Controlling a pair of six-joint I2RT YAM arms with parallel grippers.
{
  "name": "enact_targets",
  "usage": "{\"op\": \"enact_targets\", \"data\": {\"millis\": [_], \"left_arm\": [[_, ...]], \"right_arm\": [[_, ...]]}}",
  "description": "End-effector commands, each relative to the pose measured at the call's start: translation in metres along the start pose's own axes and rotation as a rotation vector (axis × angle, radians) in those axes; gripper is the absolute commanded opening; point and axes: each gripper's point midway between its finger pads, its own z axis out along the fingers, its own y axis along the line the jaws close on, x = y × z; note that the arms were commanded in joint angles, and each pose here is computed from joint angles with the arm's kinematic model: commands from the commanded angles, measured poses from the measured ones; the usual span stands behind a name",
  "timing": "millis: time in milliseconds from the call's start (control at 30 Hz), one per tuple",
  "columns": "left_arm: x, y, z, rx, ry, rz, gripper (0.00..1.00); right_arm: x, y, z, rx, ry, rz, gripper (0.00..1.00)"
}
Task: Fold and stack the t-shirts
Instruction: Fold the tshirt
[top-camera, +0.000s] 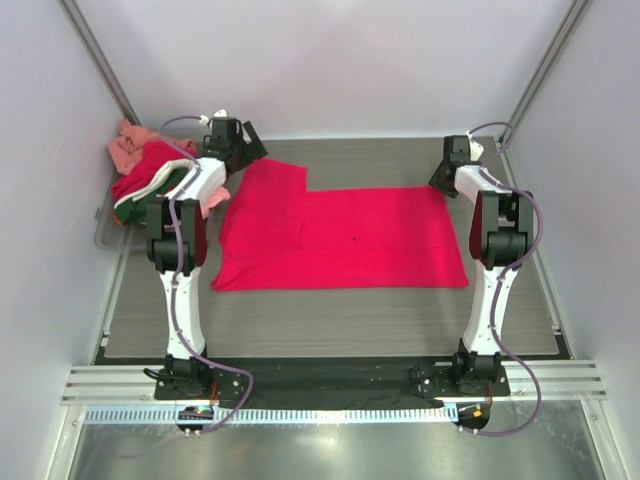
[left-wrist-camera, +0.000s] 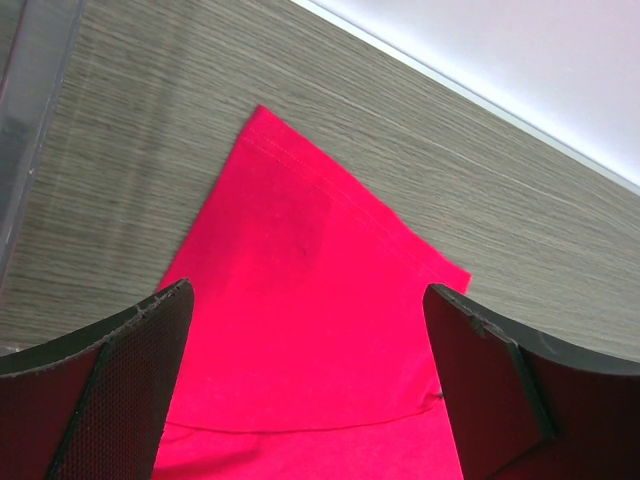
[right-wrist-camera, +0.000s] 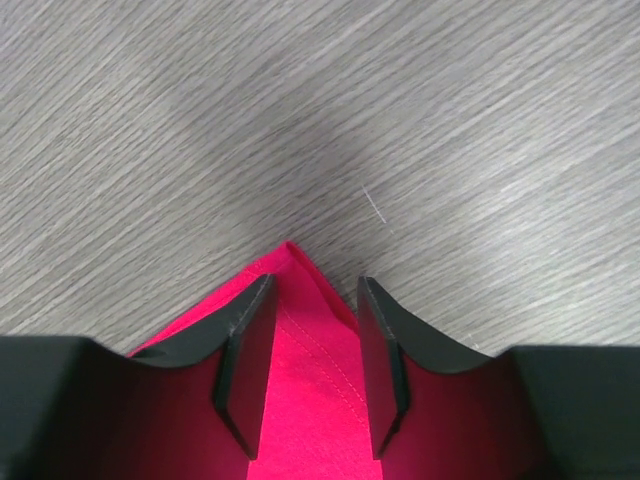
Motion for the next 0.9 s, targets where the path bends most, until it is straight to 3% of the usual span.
{"op": "enact_targets", "data": {"millis": [0, 233, 300, 333, 367, 433, 567, 667, 867], "left_arm": [[-0.021, -0.007, 0.000, 0.000, -0.053, 0.012, 0.97], [-0.019, -0.004, 0.007, -0.012, -0.046, 0.017, 0.97], [-0.019, -0.001, 0.008, -0.020, -0.047, 0.017, 0.97], [-0.020, 0.001, 0.008, -0.020, -0.048, 0.016, 0.97], [-0.019, 0.003, 0.010, -0.024, -0.044, 0.013, 0.97], [-0.019, 0.004, 0.012, -0.019, -0.041, 0.009, 0.97], [-0.018, 0.008, 0.019, -0.023, -0.036, 0.012, 0.97], [-0.016, 0.007, 0.025, -0.014, -0.031, 0.015, 0.88], [-0.009, 0.009, 0.042, -0.016, -0.007, 0.011, 0.82]], "right_arm": [[0.025, 0.005, 0.003, -0.031, 0.094, -0.020, 0.42], [0.028, 0.016, 0.007, -0.072, 0.111, -0.022, 0.39], [0.027, 0.017, 0.007, -0.073, 0.108, -0.022, 0.29], [0.027, 0.016, 0.008, -0.068, 0.109, -0.021, 0.14], [0.027, 0.016, 0.008, -0.064, 0.105, -0.019, 0.07], [0.023, 0.014, 0.010, -0.048, 0.094, -0.018, 0.01], [0.011, 0.014, 0.009, -0.029, 0.073, -0.022, 0.01], [0.010, 0.014, 0.007, -0.028, 0.069, -0.024, 0.01], [0.011, 0.016, 0.007, -0.043, 0.078, -0.024, 0.01]]}}
